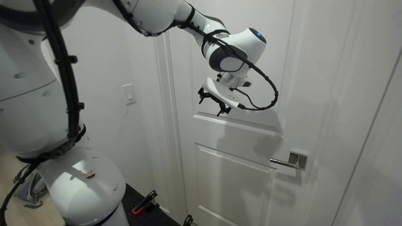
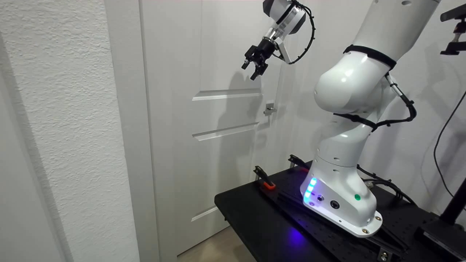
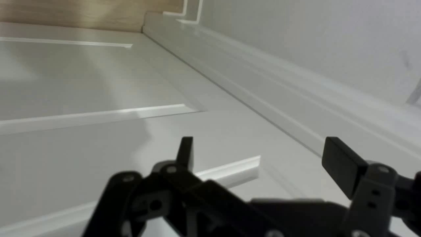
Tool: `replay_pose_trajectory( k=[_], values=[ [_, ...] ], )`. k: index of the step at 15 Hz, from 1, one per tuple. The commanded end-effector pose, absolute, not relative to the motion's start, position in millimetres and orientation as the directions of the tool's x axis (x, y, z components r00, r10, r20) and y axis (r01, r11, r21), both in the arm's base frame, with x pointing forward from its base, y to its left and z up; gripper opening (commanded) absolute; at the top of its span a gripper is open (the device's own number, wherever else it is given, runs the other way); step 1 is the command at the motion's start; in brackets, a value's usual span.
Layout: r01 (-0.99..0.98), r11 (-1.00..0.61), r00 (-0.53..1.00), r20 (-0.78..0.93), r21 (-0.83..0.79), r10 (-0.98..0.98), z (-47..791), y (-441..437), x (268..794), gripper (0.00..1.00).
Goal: Close the door and turn off the light
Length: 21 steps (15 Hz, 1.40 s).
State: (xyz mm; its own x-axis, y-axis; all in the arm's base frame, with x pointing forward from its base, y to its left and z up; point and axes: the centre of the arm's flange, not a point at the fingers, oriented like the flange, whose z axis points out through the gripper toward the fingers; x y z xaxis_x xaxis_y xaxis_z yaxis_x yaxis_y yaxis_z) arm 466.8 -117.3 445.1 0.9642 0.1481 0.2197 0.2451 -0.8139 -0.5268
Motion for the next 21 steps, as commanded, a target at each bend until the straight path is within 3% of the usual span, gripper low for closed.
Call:
replay_pose_trajectory(
  k=[1,6,13,21],
  values=[
    [0.388,-0.711,0.922,0.227,-0.587,0.315,450.5,-80.4,465.0,1.0],
    [0.55,-0.517,0.803,0.247,-0.656,0.542,458.0,-30.7,455.2,1.0],
    [0.739,-0.195,0.523,0.367,-0.645,0.77,476.8,26.4,424.5,1.0],
    [0.903,0.128,0.144,0.571,-0.409,0.808,494.5,97.0,409.1,1.0]
  ],
)
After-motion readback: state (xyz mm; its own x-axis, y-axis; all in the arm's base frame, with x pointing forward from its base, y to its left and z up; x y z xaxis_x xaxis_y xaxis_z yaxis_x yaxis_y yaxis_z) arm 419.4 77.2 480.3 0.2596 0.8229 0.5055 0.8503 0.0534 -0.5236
